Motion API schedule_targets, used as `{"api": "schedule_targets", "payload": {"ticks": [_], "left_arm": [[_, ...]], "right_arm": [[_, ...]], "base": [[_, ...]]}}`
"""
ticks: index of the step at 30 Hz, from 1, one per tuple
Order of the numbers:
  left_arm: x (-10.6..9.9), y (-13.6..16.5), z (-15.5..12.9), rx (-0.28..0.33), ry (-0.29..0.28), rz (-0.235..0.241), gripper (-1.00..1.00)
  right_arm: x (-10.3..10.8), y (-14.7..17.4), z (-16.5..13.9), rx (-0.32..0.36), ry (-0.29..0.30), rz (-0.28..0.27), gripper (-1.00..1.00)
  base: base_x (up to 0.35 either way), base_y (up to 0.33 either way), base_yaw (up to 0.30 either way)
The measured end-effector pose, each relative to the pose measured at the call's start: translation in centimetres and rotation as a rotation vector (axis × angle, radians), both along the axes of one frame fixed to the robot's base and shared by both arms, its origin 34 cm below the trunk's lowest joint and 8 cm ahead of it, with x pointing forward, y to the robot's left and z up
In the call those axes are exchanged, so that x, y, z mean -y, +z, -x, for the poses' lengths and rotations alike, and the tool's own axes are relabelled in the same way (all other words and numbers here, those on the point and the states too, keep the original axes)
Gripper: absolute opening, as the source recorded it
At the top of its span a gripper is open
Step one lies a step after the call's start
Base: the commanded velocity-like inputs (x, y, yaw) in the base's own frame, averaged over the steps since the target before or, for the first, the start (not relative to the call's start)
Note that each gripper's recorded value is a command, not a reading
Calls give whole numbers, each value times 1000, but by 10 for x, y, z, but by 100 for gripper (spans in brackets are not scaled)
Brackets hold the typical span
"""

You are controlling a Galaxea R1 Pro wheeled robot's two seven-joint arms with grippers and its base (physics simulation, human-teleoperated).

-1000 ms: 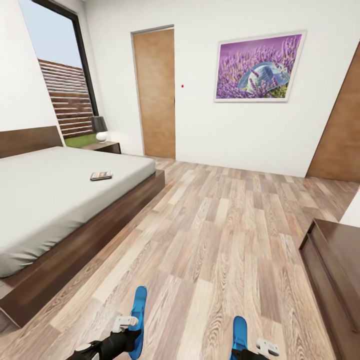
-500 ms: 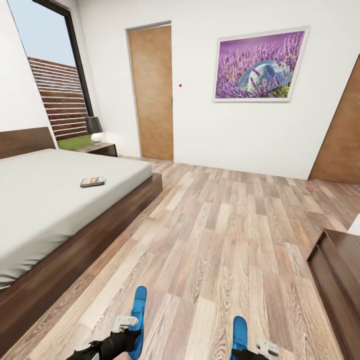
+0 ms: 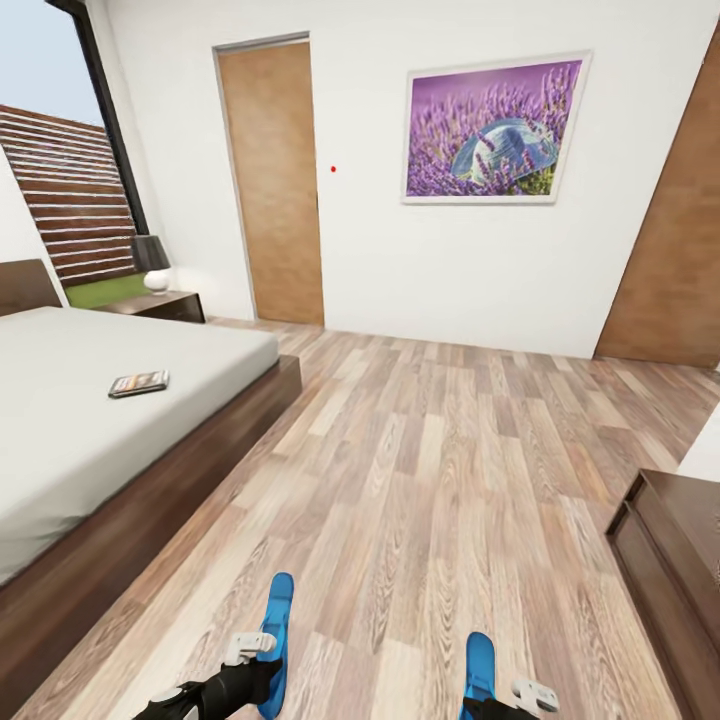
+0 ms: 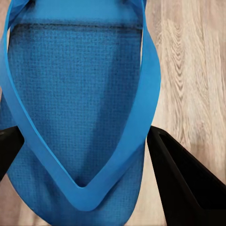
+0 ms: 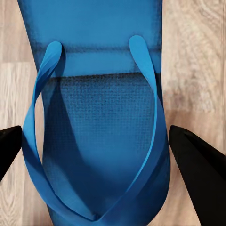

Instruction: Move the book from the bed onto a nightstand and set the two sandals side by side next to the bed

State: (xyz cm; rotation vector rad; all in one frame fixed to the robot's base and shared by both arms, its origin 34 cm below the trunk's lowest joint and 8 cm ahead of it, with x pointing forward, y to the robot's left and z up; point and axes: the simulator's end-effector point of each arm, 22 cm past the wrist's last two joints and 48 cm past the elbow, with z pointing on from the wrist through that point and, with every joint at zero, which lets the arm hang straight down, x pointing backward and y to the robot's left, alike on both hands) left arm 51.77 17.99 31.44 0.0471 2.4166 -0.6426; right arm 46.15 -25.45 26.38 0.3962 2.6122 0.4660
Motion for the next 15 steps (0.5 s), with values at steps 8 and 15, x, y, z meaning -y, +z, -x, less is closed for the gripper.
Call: {"api": "schedule_targets", "payload": {"ticks": [8, 15], "left_arm": [[0, 0, 0, 1, 0, 0, -100], [0, 0, 0, 0, 0, 0, -100]], "right_arm": [[0, 0, 0, 0, -2, -1, -100], [0, 0, 0, 0, -1, -1, -100]], "base": [[333, 0, -59], [333, 0, -5]]}}
